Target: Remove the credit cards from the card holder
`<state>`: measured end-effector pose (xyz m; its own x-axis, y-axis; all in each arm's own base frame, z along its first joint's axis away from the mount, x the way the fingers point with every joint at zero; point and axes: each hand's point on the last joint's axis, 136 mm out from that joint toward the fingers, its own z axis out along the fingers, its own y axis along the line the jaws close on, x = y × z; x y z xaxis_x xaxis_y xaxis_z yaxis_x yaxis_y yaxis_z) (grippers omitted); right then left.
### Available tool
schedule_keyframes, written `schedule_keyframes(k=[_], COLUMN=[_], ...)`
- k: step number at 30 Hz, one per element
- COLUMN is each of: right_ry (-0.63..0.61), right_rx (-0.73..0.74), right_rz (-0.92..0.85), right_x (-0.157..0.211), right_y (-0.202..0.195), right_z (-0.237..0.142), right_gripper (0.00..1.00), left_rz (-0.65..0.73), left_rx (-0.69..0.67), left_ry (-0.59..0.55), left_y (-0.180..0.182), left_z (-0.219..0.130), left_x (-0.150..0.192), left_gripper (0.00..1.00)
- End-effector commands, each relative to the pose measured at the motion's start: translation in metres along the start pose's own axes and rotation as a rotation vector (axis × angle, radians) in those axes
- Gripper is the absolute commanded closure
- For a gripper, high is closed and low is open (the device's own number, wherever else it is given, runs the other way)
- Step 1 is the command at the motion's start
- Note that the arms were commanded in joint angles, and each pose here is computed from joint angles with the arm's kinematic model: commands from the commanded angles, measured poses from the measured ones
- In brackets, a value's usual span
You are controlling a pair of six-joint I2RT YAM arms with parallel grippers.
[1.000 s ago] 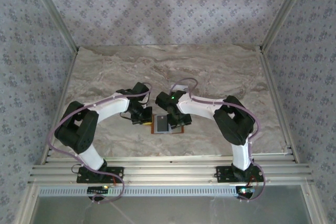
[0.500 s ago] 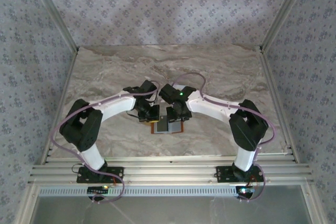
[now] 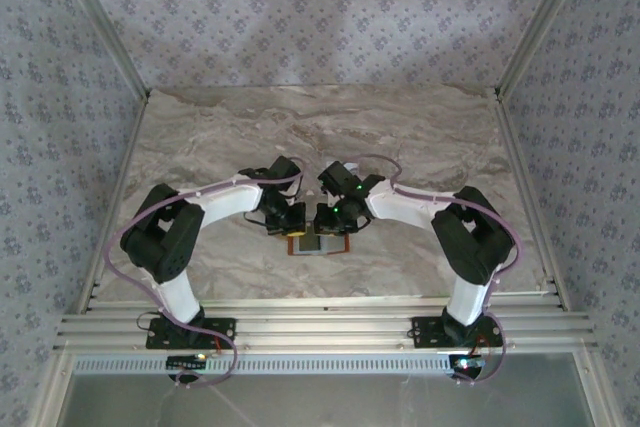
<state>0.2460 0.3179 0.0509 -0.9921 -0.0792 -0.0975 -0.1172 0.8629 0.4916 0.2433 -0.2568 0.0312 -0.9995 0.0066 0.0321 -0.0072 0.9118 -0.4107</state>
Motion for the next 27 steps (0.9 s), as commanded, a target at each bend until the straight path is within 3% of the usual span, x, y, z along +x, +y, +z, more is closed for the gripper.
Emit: schedule_keyframes(k=[1,27], right_ry=[0.015,0.023], right_rx=[-0.077,0.043], right_rz=[0.017,0.016], right_x=[-0.001,0.004], right_y=[0.01,-0.021], right_z=[0.007,0.021], right_gripper=[0.83,0.8], left_rz=[-0.009,-0.01], left_rx=[-0.015,-0.027], left_ry=[0.031,0.031], left_y=[0.006,0.01], left_z=[0.006,0.005], left_x=[0.008,0.012], left_gripper=[0.93,0.93])
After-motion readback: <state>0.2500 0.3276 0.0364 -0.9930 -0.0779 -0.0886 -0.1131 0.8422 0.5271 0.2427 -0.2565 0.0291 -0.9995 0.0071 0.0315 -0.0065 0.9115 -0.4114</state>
